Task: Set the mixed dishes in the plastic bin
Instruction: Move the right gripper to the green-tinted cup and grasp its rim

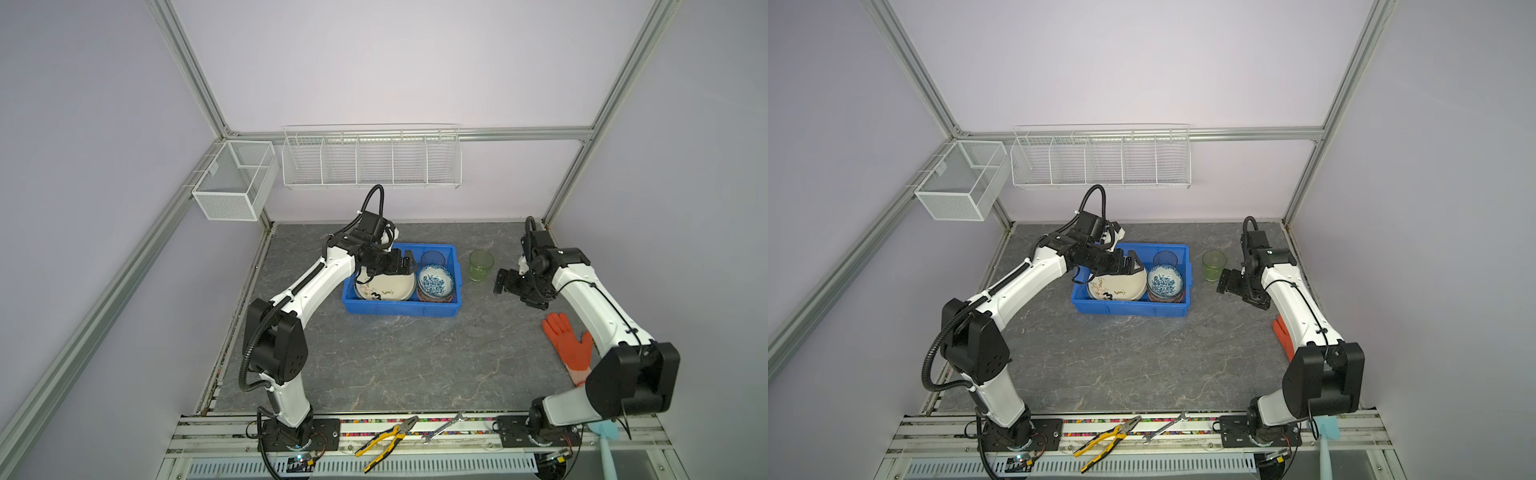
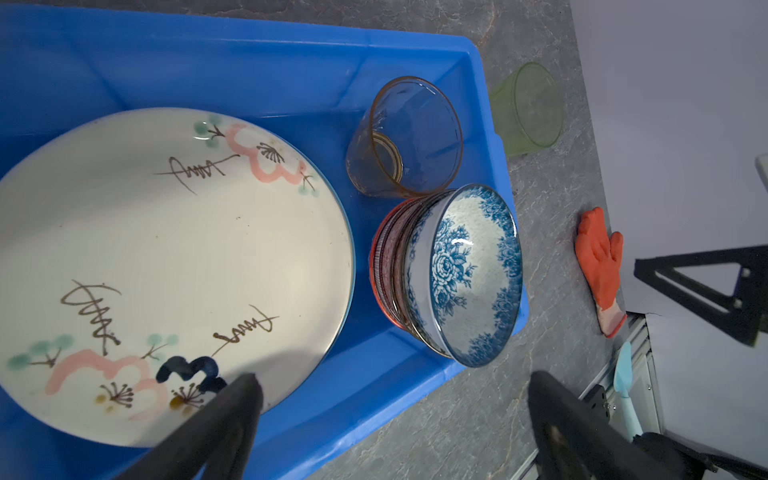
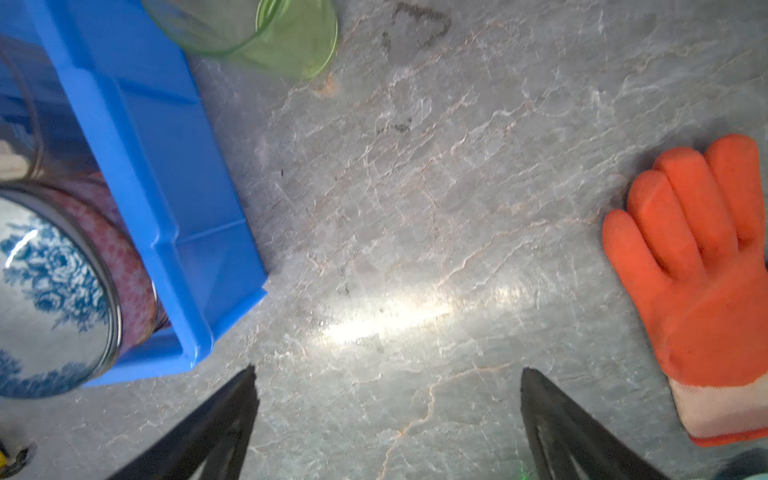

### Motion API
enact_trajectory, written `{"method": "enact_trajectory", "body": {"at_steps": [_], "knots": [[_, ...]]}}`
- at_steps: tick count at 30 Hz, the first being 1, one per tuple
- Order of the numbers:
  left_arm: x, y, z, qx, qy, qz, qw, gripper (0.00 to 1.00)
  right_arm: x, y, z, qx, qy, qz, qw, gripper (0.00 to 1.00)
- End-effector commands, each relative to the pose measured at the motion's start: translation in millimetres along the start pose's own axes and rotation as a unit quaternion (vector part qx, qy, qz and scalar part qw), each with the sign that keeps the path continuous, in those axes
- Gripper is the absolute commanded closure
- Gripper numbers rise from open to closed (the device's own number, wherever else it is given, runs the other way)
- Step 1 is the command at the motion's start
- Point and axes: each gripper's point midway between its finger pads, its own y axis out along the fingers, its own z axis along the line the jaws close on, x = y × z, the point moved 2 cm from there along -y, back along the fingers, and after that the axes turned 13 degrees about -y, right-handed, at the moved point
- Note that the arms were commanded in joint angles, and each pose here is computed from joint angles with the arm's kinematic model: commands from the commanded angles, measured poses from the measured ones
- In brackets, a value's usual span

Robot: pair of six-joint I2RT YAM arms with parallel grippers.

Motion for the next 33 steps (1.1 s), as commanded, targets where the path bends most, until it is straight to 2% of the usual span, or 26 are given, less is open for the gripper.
{"method": "enact_trajectory", "body": {"at_steps": [1,8,14,22,23,33], "knots": [[1,-14,-14,-0.019,0.040,-0.010,0.999,0.00,30,5,-1,0.002,-0.006,-0.023,1.000,0.02],[-1,-18,-11,-0.015,0.047,-0.021,0.999,0.01,78,22,2,-0.003,-0.010,-0.038,0.999,0.10],[-3,-20,-6,0.001,0.047,-0.023,0.999,0.00,103,38,8,0.003,-0.012,-0.032,0.999,0.19],[-11,-30,8,0.021,0.039,-0.026,0.999,0.01,109,64,5,-0.005,-0.007,-0.012,1.000,0.34],[-11,-32,10,0.023,0.039,-0.028,0.999,0.00,116,67,7,0.000,-0.007,-0.025,1.000,0.35],[-25,-50,25,0.040,0.023,-0.039,0.998,0.00,119,90,11,0.000,-0.010,-0.009,1.000,0.41]]}}
